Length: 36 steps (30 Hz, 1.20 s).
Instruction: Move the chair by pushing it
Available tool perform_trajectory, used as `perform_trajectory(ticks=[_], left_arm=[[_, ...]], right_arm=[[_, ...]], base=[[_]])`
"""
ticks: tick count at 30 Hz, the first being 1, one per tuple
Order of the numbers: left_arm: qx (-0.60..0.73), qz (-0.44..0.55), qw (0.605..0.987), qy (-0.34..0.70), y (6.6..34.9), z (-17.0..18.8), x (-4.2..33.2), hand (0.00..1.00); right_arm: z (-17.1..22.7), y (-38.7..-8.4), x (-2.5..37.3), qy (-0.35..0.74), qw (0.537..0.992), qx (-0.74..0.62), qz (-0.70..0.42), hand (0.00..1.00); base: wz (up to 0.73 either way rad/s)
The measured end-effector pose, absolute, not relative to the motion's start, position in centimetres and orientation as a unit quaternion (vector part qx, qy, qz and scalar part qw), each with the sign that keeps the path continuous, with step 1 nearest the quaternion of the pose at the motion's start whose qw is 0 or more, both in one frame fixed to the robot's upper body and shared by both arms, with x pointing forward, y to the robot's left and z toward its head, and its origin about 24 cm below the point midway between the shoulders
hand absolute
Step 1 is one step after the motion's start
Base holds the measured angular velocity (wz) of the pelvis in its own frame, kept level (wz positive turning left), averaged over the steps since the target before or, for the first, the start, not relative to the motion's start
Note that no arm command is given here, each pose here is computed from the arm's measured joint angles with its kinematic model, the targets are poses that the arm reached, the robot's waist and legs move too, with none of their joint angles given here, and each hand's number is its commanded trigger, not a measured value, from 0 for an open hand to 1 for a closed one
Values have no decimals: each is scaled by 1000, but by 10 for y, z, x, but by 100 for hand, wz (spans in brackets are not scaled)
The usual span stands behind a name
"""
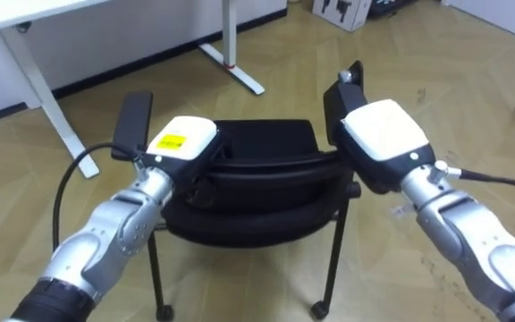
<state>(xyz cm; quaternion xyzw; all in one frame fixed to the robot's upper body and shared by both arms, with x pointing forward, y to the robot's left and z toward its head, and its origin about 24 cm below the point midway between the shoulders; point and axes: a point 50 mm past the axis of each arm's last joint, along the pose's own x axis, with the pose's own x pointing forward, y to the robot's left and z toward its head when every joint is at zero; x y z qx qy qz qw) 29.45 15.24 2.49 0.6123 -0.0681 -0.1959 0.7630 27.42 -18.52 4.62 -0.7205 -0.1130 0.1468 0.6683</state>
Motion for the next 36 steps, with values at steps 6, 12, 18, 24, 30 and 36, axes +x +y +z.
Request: perform_trajectory(ticks=[6, 12, 18, 24, 30, 36], left_arm=[[607, -190, 768, -81, 152, 26, 294, 100], [600, -192, 772, -82, 151, 25, 293, 100], [571, -207, 790, -86, 136, 20, 291, 100], [568, -215, 791, -77, 131, 11, 288, 100], [581, -204, 783, -88, 144, 12, 287, 100], [592, -202, 777, -78, 154, 9, 285, 100]], right_arm=[[47, -188, 272, -132, 674, -716, 126, 100], [45, -191, 271, -137, 676, -715, 116, 100], [48, -204, 274, -129, 684, -712, 93, 100], [34, -208, 274, -92, 704, -699, 82, 100], [34, -199, 273, -99, 713, -688, 87, 100], [32, -194, 269, -104, 729, -668, 106, 100]], base=[[0], [-13], [-12], [13], [13], [46]])
